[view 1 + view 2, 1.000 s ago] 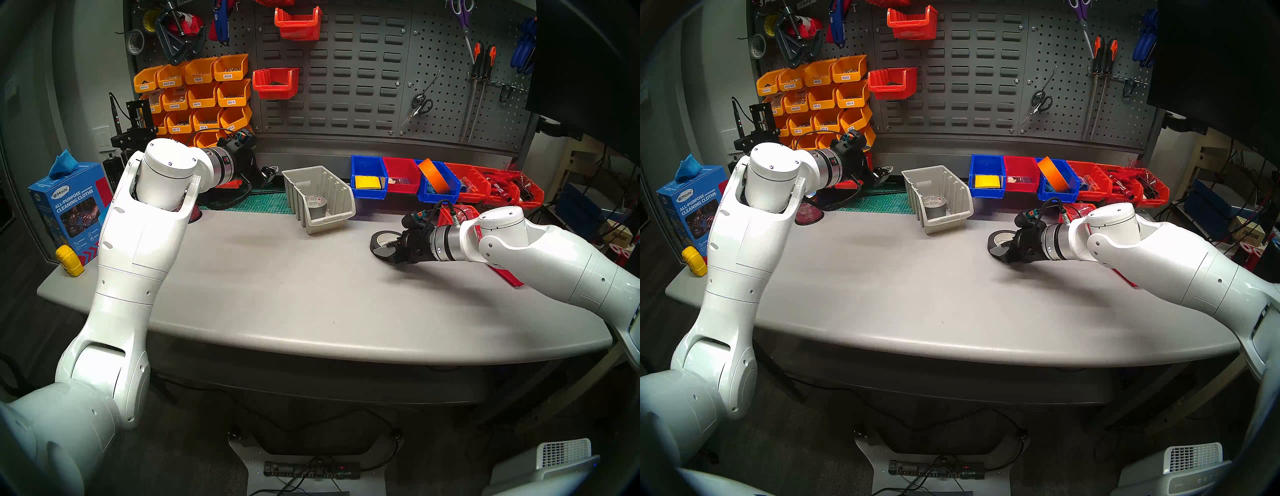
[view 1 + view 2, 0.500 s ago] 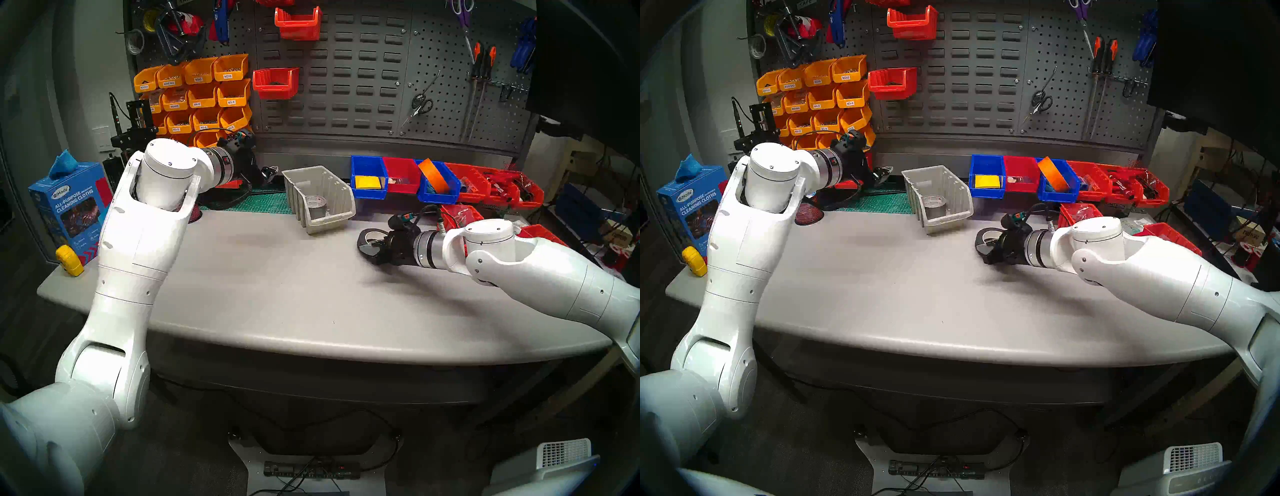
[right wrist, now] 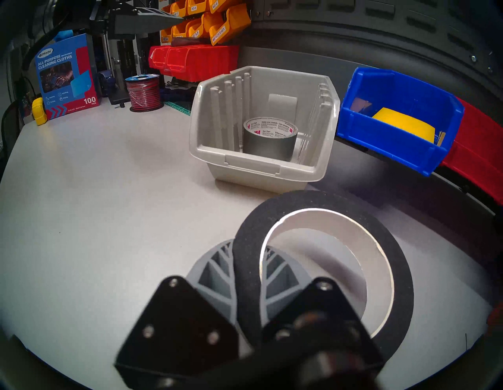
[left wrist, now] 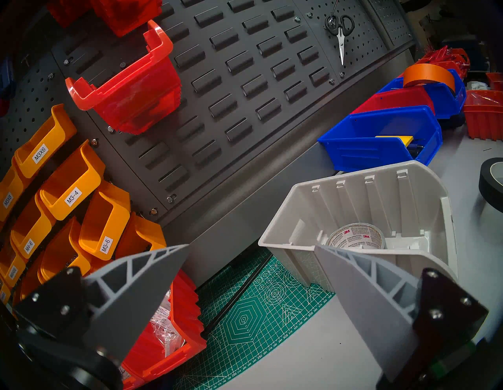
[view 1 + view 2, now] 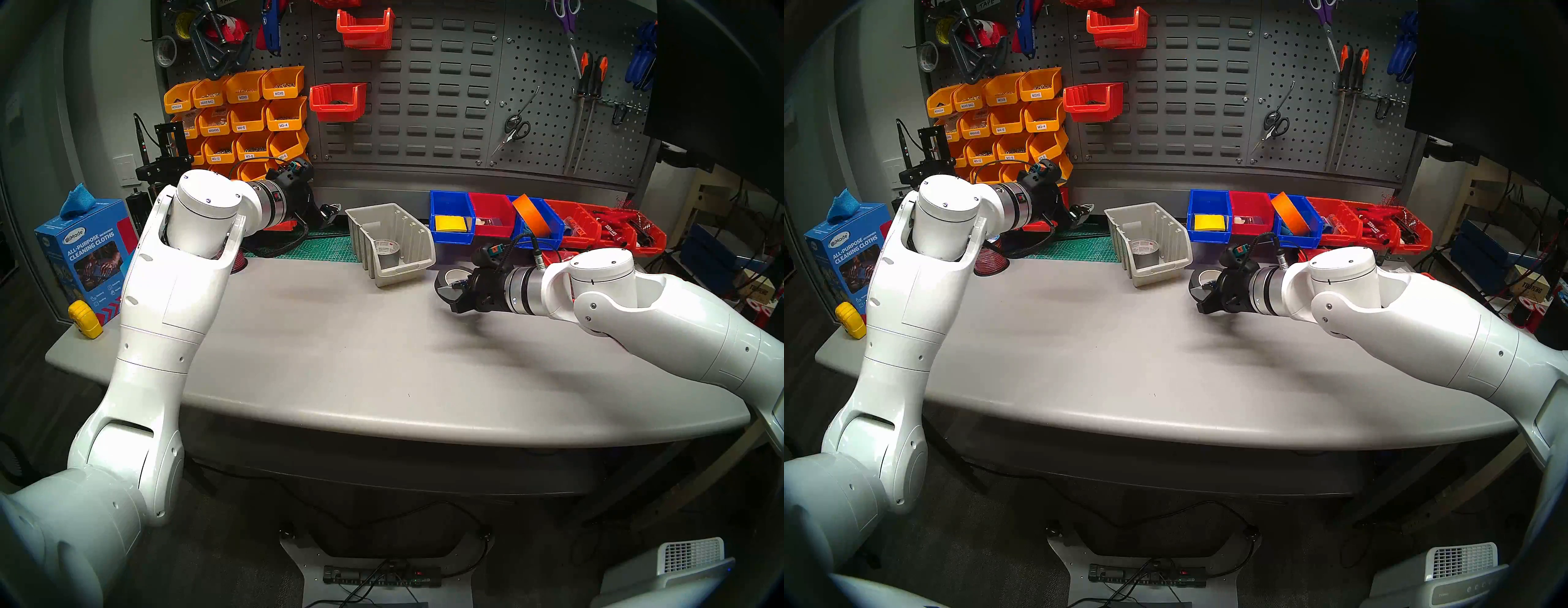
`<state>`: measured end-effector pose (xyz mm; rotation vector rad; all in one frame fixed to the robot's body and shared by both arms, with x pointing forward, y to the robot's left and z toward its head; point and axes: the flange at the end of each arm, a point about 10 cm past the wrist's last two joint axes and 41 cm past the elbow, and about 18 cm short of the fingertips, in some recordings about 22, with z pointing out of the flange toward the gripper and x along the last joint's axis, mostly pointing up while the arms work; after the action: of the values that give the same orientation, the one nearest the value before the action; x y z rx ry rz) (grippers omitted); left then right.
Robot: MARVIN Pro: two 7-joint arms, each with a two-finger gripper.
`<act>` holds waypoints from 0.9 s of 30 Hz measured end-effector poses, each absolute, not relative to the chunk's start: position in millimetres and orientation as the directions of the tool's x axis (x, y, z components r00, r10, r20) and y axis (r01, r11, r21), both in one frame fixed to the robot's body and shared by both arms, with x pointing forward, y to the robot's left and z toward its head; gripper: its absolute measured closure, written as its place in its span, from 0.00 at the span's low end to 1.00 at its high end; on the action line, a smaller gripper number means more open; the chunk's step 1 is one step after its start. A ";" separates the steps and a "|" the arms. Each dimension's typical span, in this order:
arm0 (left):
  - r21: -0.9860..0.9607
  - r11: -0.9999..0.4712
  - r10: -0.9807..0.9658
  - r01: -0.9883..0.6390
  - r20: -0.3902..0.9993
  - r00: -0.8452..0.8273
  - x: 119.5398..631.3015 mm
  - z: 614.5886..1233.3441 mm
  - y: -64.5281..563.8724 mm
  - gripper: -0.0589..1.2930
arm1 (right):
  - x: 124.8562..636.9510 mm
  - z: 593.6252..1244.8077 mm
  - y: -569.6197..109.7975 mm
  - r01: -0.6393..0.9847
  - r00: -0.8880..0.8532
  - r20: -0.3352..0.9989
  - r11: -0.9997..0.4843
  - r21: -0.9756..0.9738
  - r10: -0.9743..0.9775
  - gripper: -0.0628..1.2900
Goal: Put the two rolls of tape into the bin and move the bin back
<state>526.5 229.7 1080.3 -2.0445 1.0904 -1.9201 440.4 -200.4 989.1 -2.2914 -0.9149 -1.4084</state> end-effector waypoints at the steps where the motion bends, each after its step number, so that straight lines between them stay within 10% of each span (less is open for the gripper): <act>1: -0.550 -0.730 -0.574 -0.406 0.815 -0.072 526.5 1080.3 229.7 0.04 | 441.1 991.2 -198.9 0.657 0.313 0.877 -0.750 0.078 0.365 0.92; 27: -0.550 -0.730 -0.574 -0.406 0.815 -0.072 526.6 1080.2 229.7 0.04 | 487.9 1031.1 -135.1 0.717 0.188 0.905 -0.683 0.139 0.381 0.93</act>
<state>526.6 229.7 1080.2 -2.0443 1.0905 -1.9205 487.9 -135.1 1031.1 -2.1526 -1.0397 -1.4940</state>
